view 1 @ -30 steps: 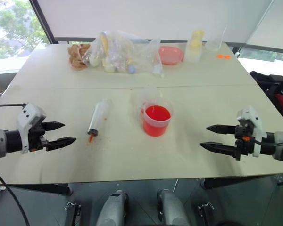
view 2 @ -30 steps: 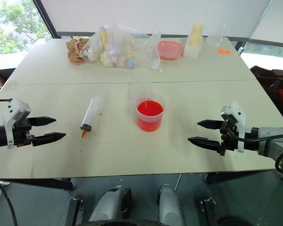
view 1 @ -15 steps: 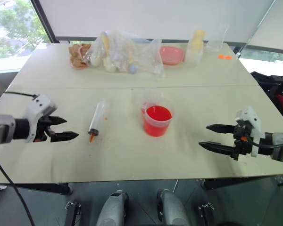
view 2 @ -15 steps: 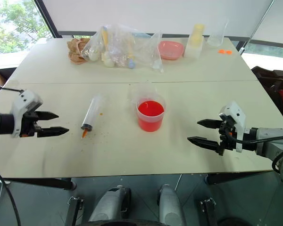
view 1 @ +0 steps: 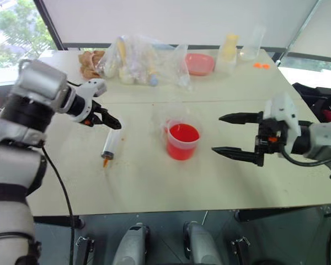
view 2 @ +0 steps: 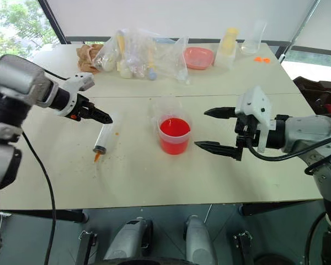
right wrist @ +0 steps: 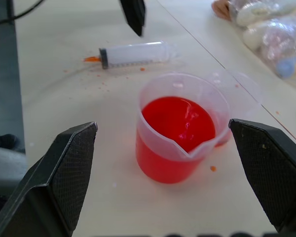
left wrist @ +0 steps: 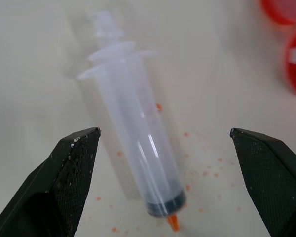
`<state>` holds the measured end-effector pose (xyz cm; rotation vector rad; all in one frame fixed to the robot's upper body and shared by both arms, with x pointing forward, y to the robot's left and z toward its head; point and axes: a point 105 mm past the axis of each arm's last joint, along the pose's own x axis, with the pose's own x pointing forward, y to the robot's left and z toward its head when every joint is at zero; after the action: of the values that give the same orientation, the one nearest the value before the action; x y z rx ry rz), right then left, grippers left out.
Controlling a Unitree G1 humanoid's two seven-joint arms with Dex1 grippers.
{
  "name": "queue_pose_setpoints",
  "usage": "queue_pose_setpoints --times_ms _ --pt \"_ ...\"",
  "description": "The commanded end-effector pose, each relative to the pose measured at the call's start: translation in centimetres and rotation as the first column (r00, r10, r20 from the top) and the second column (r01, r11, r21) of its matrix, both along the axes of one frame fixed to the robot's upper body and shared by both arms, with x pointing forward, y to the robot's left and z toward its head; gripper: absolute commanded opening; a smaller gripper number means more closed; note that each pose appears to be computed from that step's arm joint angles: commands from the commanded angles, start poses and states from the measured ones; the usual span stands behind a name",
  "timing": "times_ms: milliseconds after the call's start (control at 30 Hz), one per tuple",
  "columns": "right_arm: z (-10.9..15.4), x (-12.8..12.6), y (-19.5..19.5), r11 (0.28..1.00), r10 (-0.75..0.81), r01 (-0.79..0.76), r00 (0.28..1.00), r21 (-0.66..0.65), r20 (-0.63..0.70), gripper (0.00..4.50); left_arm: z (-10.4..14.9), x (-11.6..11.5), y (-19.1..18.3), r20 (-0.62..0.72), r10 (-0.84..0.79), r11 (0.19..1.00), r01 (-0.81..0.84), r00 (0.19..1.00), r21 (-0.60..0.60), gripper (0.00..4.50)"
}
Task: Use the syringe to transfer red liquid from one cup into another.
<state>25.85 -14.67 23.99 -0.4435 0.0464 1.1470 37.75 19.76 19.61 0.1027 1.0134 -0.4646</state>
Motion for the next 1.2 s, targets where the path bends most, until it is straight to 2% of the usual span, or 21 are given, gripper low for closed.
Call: queue_pose_setpoints --times_ms 33,100,233,367,467,600,633,833,933,1033,1100,1133,1200 --pt "1.5 -0.9 1.4 0.998 0.059 -0.060 0.995 0.003 0.083 4.50 0.4 1.9 1.1 0.066 0.064 0.995 -0.069 0.996 0.077 4.44" --pt "1.7 -1.1 1.8 0.998 0.064 -0.066 0.993 0.015 0.094 4.50 -0.4 2.8 1.1 0.085 0.066 0.991 -0.076 0.994 0.113 4.44" --pt "1.3 -0.5 1.2 0.999 -0.002 -0.003 0.996 0.052 0.090 4.50 -3.0 3.1 -0.5 0.021 0.041 0.995 -0.043 0.999 0.091 4.44" --pt "1.1 -0.3 0.7 0.997 -0.034 0.028 0.996 0.067 0.085 4.50 -3.8 3.2 -1.4 -0.003 0.046 0.997 -0.045 0.999 0.064 4.44" --pt "1.0 -0.4 0.5 0.996 -0.047 0.041 0.996 0.082 0.081 4.50 -3.6 3.4 -2.4 0.008 0.020 0.999 -0.020 1.000 0.049 3.62" --pt "0.6 -0.1 0.2 0.995 -0.064 0.057 0.995 0.087 0.077 4.50 -3.8 3.6 -2.6 0.013 0.043 0.998 -0.044 0.999 0.047 1.65" --pt "0.6 0.0 0.2 0.994 -0.066 0.060 0.995 0.088 0.075 4.50 -3.9 3.6 -2.5 0.012 0.049 0.998 -0.049 0.999 0.046 1.41" --pt "0.5 0.1 -0.2 0.993 -0.079 0.073 0.995 0.092 0.066 4.50 -4.2 3.5 -2.5 0.001 0.071 0.997 -0.071 0.998 0.012 1.41" --pt "0.6 0.3 -0.5 0.991 -0.096 0.089 0.993 0.104 0.062 4.50 -2.3 3.8 -3.4 0.037 0.066 0.993 -0.062 0.997 -0.103 1.41" --pt "1.6 0.4 -1.5 0.979 -0.128 0.117 0.990 0.168 0.056 4.50 4.2 4.3 -5.3 0.165 0.038 0.957 0.011 0.986 -0.289 1.41" --pt "2.7 0.8 -2.4 0.958 -0.172 0.151 0.983 0.242 0.070 4.50 9.0 4.4 -6.2 0.270 0.077 0.923 0.034 0.960 -0.383 1.41" --pt "3.7 1.1 -2.9 0.937 -0.208 0.172 0.974 0.303 0.092 4.50 11.8 4.1 -7.3 0.349 0.046 0.897 0.115 0.936 -0.426 1.41" --pt "4.6 1.4 -3.5 0.909 -0.248 0.192 0.962 0.370 0.110 4.50 14.8 3.4 -8.6 0.432 0.006 0.861 0.215 0.902 -0.462 1.41"
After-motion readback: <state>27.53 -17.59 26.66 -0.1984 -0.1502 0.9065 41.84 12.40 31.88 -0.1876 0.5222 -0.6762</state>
